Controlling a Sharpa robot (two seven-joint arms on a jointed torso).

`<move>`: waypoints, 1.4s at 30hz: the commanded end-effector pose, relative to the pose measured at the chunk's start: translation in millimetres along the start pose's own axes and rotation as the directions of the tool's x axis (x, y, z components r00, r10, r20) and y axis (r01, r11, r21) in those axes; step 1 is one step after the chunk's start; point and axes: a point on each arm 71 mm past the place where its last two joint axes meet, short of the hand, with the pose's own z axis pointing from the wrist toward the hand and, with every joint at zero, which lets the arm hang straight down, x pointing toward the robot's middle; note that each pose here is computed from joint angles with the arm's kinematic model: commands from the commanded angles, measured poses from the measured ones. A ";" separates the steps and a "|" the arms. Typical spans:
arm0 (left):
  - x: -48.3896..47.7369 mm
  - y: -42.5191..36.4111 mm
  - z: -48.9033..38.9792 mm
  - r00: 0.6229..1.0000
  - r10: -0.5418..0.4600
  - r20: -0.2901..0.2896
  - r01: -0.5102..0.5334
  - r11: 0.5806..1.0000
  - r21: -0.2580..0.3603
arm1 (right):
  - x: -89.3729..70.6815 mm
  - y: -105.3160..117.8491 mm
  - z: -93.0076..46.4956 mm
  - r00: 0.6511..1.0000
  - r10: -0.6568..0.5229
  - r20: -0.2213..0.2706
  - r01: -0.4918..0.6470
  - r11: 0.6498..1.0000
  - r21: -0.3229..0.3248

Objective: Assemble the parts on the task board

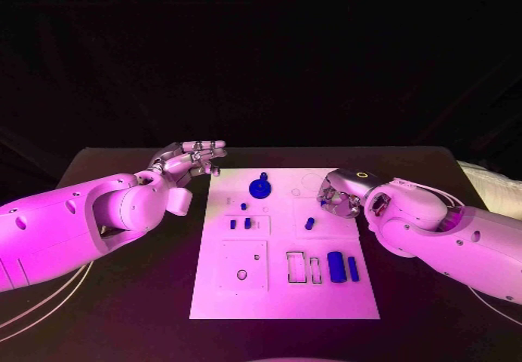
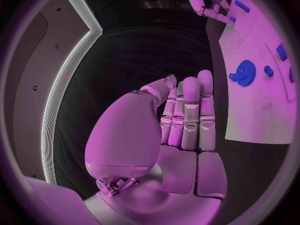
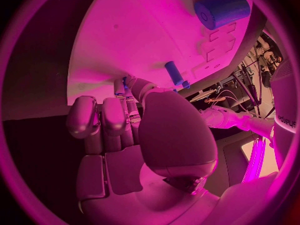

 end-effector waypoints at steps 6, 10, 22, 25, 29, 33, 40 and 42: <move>2.8 -0.4 0.2 1.000 -0.008 -0.017 0.008 1.000 0.005 | 10.2 2.9 -2.5 0.999 -0.047 -0.029 0.047 0.999 0.019; 2.5 -0.5 0.4 1.000 -0.007 -0.013 0.007 1.000 0.007 | 6.4 6.4 -3.7 0.999 -0.029 0.022 0.029 1.000 0.008; 0.2 -2.1 1.0 1.000 0.003 0.017 -0.003 0.999 0.033 | -7.1 8.8 -11.1 0.993 0.013 0.121 -0.012 1.000 -0.008; 0.0 -2.0 1.2 1.000 0.003 0.018 -0.004 0.999 0.033 | -10.6 11.9 -14.1 0.991 0.023 0.132 -0.020 0.999 -0.025; -0.1 -1.7 1.6 1.000 0.003 0.018 -0.004 0.999 0.033 | -15.0 23.0 -18.2 0.989 0.045 0.143 -0.035 0.997 -0.066; 0.2 -1.1 2.0 1.000 0.002 0.015 -0.002 0.999 0.032 | -18.3 40.0 -22.8 0.986 0.073 0.149 -0.056 0.991 -0.118; 1.0 -0.3 2.3 1.000 0.000 0.012 -0.001 1.000 0.030 | -17.2 82.4 -35.0 0.979 0.149 0.137 -0.114 0.965 -0.237; 1.4 -0.1 2.5 1.000 0.000 0.010 0.000 1.000 0.030 | -14.3 93.5 -37.2 0.978 0.169 0.124 -0.132 0.956 -0.263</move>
